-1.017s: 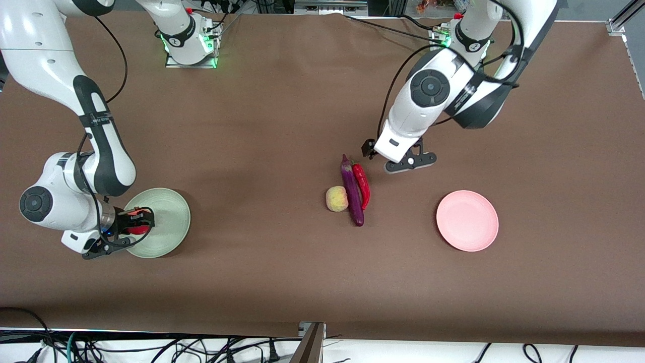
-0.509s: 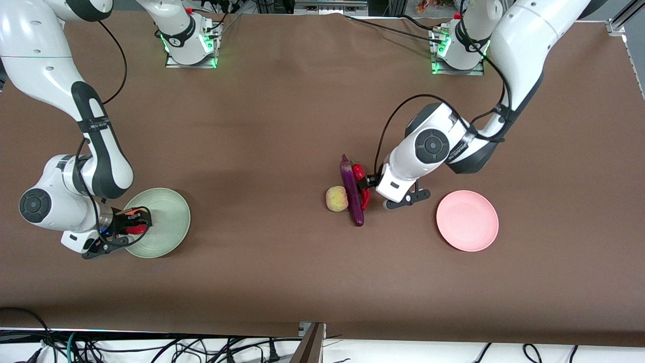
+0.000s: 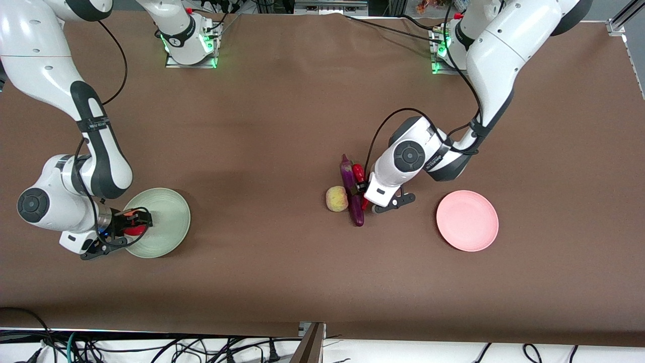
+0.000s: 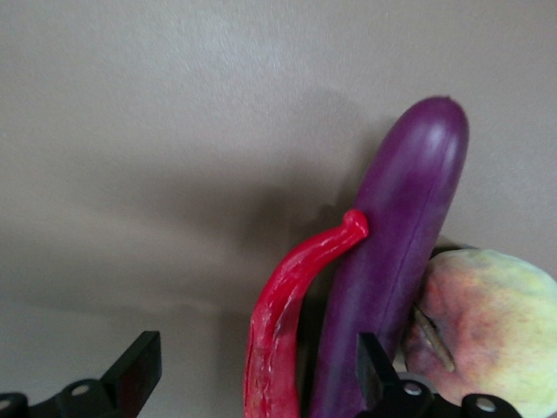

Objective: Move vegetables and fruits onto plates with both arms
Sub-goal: 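Release the apple on the green plate while the left gripper lowers to chili, then grasp the red chili with the left gripper while the right gripper returns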

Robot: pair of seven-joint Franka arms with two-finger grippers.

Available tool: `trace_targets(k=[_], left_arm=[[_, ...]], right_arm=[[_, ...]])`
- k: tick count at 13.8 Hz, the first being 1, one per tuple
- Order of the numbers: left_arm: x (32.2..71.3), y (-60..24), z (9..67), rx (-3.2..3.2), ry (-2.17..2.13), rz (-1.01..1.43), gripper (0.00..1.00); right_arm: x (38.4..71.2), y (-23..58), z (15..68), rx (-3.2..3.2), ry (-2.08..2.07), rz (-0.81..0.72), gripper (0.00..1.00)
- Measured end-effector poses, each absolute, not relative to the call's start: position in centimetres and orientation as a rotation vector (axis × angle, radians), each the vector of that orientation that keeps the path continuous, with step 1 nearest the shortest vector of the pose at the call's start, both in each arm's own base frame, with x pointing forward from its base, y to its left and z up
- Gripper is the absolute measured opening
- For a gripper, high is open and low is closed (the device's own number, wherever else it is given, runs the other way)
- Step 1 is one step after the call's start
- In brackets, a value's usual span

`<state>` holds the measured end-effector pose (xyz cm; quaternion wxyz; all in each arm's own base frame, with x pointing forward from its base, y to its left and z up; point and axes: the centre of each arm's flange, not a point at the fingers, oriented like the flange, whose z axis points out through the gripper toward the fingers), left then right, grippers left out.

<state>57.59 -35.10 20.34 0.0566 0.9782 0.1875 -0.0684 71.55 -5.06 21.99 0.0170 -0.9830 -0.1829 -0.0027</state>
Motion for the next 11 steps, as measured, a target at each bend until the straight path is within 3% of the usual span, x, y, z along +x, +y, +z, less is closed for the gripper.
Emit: trace_targets(k=[4, 9, 10, 11], left_arm=[[57.2, -35.5, 19.6, 2.969, 0.580, -0.222, 0.86], [57.4, -35.1, 18.9, 2.968, 0.592, -0.229, 0.84], [57.4, -35.1, 18.9, 2.968, 0.593, -0.229, 0.81], [57.4, -35.1, 18.9, 2.968, 0.594, -0.230, 0.72]], right_arm=[[72.6, 0.0, 26.4, -3.015, -0.513, -0.029, 1.00], [71.7, 11.9, 27.3, -3.022, -0.295, 0.021, 1.00], [71.4, 13.7, 27.2, -3.026, -0.254, 0.029, 1.00], [71.0, 15.4, 27.2, -3.030, -0.207, 0.037, 1.00]])
